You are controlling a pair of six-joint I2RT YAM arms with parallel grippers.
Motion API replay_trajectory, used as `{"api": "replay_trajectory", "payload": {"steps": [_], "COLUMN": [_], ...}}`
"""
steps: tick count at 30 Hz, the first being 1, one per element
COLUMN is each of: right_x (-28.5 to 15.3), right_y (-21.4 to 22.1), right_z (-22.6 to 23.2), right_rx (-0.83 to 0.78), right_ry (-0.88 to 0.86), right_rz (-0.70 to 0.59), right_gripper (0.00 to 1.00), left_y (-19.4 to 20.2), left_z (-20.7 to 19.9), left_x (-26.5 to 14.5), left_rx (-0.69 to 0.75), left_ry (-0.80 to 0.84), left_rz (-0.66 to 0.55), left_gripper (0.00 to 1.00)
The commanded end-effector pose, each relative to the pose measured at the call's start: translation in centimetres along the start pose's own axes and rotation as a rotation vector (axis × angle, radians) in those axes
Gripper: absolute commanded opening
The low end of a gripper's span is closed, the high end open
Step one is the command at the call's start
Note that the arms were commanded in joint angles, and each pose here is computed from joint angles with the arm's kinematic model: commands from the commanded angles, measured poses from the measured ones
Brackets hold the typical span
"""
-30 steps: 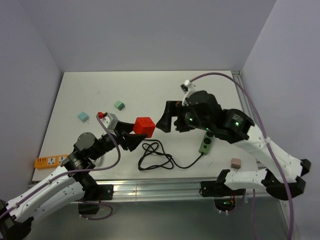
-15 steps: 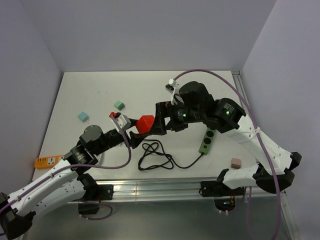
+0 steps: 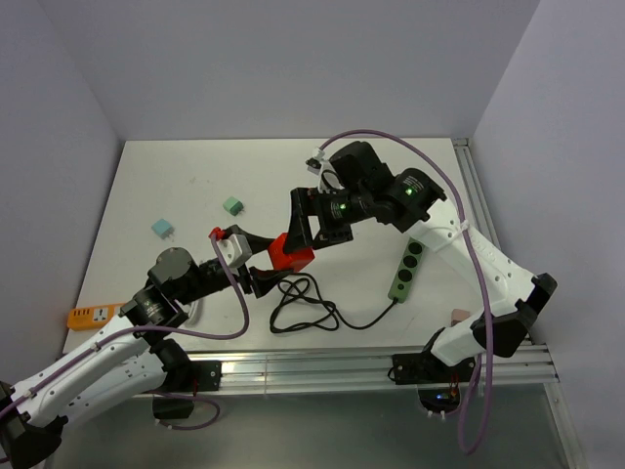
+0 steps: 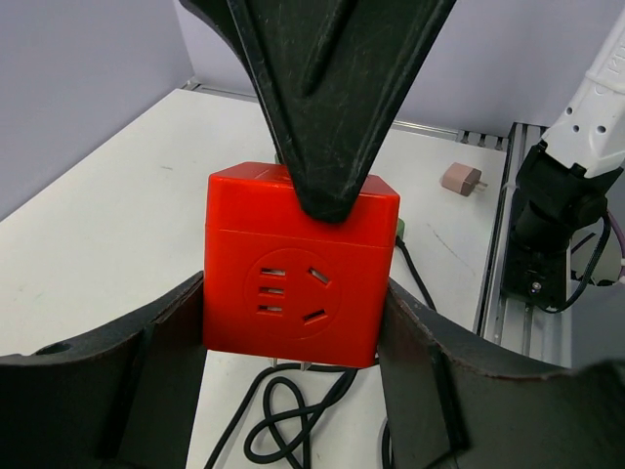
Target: Insert the plug
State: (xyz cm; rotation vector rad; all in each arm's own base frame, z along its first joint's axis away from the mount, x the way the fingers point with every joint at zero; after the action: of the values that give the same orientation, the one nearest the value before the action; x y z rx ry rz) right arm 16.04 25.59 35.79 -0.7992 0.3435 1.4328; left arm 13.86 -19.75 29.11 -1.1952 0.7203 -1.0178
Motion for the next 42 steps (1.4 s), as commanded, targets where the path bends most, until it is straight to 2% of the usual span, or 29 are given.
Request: {"api": "replay_trajectory", "payload": {"steps": [1,6,20,25,27,28,30,31,32,33,34,35,37,38,41,42], "right_x": [-0.9,-0.6,0.7,1.5,1.6,1.6,1.7,1.9,2.0,1.7,1.9,1.7,1.2,1.1,0.6,0.3], "right_y": [-0.1,0.0,-0.4,-0.2,-0.3,-0.4,-0.3,-0.2,-0.2,-0.2,-0.2,-0.3,-0.6,-1.0,-1.7,-1.9], "right_z": [1.1,0.9,0.3,0.2,0.3,0.2,0.2,0.0,-0.2,0.0,-0.5,-0.6,-1.3,-1.9,-4.0,-4.5], "right_rx": [-0.018,0.007,0.041,0.046,0.041,0.038,0.039,0.041,0.040,0.034,0.038,0.037,0.037,0.044,0.073,0.081], "right_ry": [-0.049,-0.045,0.014,0.031,0.040,0.041,0.042,0.046,0.052,0.037,0.058,0.070,0.115,0.168,0.267,0.277], "right_rz": [0.015,0.025,0.018,0.032,0.023,0.016,0.018,0.020,0.019,0.001,-0.013,-0.037,-0.095,-0.141,-0.224,-0.249], "right_gripper": [0.90,0.82,0.85,0.81,0.69,0.58,0.10,0.00,0.00,0.00,0.00,0.00,0.00,0.00,0.00,0.00], "left_y": [-2.2,-2.1,-2.1,-2.0,-1.9,-1.9,-2.0,-2.0,-2.2,-2.3,-2.6,-2.7,-3.1,-3.4,-4.1,-4.1], "left_z": [0.2,0.4,0.7,0.6,0.5,0.5,0.4,0.4,0.6,0.8,1.1,1.2,1.4,1.4,1.3,1.6], "left_x": [0.0,0.2,0.7,0.7,0.7,0.7,0.6,0.6,0.5,0.5,0.4,0.3,0.1,-0.2,-1.1,-1.5], "left_rx": [0.052,0.050,0.035,0.030,0.030,0.026,0.027,0.023,0.016,0.015,-0.065,-0.091,-0.164,-0.177,-0.239,-0.258], "left_ry": [0.008,-0.008,-0.016,-0.009,-0.002,0.001,0.006,0.003,-0.016,-0.030,-0.086,-0.109,-0.149,-0.161,-0.195,-0.241], "left_rz": [-0.089,-0.074,-0.057,-0.048,-0.050,-0.052,-0.056,-0.053,-0.051,-0.047,-0.043,-0.041,-0.045,-0.054,-0.076,-0.071], "left_gripper": [0.00,0.00,0.00,0.00,0.00,0.00,0.00,0.00,0.01,0.06,0.15,0.37,0.53,0.69,0.96,0.99]}}
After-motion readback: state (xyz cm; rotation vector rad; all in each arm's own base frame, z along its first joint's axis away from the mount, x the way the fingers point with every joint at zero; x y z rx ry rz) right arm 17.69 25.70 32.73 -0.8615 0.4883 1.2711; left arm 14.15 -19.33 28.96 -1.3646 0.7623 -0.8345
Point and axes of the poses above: each gripper's point midway between its finger pads, its own x axis out along the fingers, its own z axis along the line the jaws close on, y = z × x, the point moved 7 cm from there along -x, back along the fingers, and after that the axes turned 11 degrees about x, right-handed, at the moved point
